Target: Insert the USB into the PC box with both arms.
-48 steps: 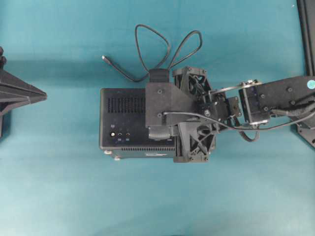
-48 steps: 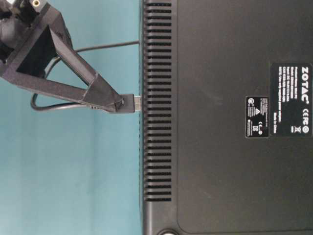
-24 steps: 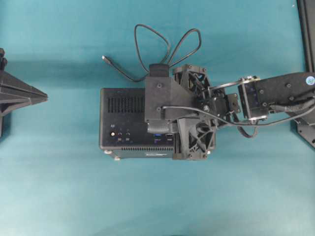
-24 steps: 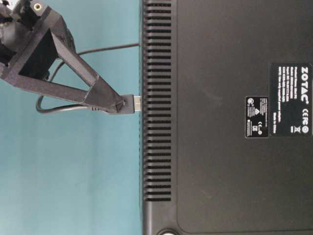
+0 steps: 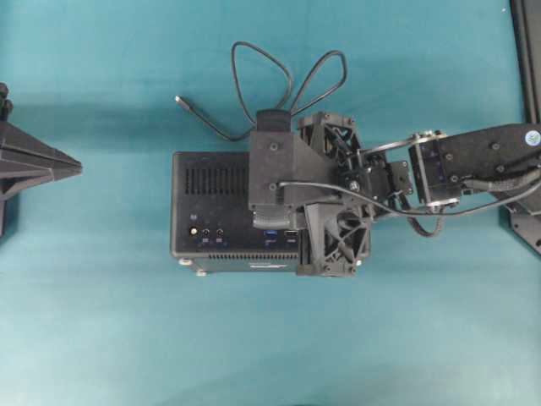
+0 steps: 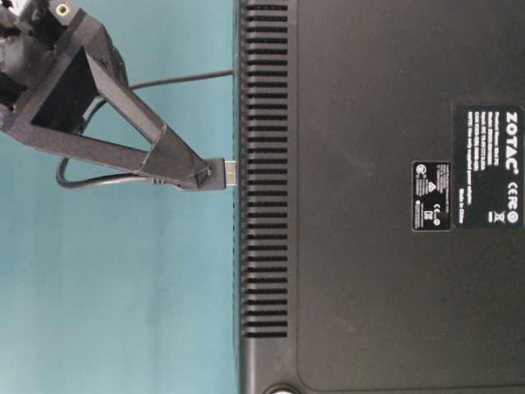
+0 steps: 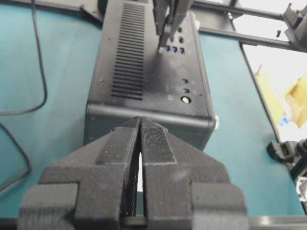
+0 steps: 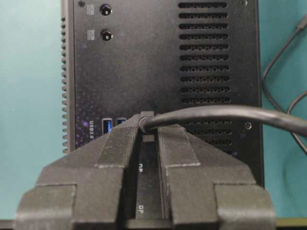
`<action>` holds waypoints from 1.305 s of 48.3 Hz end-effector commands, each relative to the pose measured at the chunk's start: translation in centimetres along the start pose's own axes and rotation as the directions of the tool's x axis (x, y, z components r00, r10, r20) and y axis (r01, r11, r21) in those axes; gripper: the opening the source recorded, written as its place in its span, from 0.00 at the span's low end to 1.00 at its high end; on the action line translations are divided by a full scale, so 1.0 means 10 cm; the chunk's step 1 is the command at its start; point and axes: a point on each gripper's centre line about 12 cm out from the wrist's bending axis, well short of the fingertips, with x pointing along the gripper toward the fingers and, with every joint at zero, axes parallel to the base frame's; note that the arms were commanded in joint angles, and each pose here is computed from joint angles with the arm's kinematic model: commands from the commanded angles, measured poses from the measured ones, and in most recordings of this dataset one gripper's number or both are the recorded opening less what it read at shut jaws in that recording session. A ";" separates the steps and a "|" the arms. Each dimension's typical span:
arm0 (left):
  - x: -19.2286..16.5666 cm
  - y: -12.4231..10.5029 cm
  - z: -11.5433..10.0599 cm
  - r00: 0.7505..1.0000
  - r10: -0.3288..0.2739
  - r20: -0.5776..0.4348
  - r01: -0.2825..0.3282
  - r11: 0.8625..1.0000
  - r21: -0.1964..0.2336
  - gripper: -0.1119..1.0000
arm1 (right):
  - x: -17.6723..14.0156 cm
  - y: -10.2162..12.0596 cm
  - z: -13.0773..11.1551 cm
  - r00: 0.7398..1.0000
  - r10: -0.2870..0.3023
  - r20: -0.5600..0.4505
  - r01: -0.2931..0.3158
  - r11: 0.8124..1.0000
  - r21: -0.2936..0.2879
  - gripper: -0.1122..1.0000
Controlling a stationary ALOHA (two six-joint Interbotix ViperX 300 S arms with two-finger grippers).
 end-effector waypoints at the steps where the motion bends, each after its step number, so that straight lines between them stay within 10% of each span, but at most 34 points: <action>1: 0.01 -0.01 0.05 1.000 -0.005 0.013 0.005 1.000 0.000 0.10 | -0.02 0.03 0.00 1.000 0.010 0.000 -0.010 1.000 0.010 0.20; 23: 0.01 -0.02 0.06 1.000 -0.006 0.016 0.006 1.000 -0.001 0.10 | -0.06 -0.02 0.03 1.000 -0.003 0.016 0.002 1.000 0.012 0.25; 43: 0.00 -0.01 0.07 1.000 -0.004 0.018 0.004 1.000 -0.001 0.10 | -0.14 -0.02 0.05 0.999 -0.008 0.037 0.008 1.000 -0.001 0.58; 63: 0.00 -0.02 0.07 1.000 -0.007 0.024 0.007 1.000 -0.004 0.10 | -0.36 -0.01 0.24 0.994 -0.003 0.110 0.003 1.000 0.000 0.58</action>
